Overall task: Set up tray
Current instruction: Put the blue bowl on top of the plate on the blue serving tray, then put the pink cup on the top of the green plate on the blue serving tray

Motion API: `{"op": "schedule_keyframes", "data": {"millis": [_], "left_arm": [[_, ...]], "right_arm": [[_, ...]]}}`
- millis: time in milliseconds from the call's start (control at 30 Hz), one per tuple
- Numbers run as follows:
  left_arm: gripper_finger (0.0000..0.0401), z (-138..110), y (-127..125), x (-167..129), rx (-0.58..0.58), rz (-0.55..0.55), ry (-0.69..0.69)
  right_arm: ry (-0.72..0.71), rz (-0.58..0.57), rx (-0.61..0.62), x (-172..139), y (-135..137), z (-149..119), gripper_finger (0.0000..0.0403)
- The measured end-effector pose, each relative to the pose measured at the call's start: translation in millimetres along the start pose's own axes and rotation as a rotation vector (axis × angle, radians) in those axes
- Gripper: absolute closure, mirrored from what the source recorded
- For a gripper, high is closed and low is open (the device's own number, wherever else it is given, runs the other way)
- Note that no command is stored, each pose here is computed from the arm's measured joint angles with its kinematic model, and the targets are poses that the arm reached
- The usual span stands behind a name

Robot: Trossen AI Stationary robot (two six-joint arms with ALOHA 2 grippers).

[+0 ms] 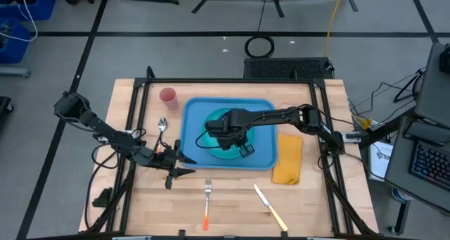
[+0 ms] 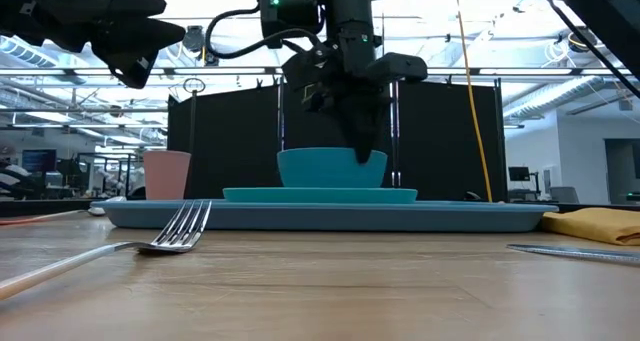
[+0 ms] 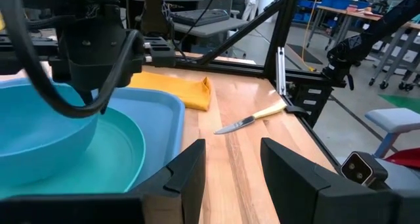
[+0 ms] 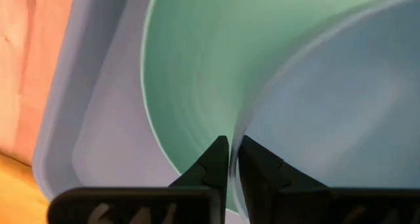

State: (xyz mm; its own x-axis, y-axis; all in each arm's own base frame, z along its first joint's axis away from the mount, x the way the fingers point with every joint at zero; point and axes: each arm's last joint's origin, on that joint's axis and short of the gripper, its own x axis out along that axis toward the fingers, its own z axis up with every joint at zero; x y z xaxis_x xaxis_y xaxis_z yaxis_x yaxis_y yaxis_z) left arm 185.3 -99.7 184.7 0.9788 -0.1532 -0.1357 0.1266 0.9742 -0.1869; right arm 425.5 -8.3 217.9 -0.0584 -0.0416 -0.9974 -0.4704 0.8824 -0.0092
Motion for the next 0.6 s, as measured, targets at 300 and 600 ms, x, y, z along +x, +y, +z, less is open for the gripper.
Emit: {"op": "schedule_keyframes", "data": {"millis": [300,600], "left_arm": [[0.0251,0.0,0.1,0.0,-0.001,0.000,0.000],[0.0252,0.0,0.1,0.0,-0.002,0.001,0.000]], "right_arm": [[-0.008,-0.011,0.011,-0.2,2.5,2.7,0.0327],[0.003,-0.057,0.011,-0.4,5.2,5.4,0.0264]]}}
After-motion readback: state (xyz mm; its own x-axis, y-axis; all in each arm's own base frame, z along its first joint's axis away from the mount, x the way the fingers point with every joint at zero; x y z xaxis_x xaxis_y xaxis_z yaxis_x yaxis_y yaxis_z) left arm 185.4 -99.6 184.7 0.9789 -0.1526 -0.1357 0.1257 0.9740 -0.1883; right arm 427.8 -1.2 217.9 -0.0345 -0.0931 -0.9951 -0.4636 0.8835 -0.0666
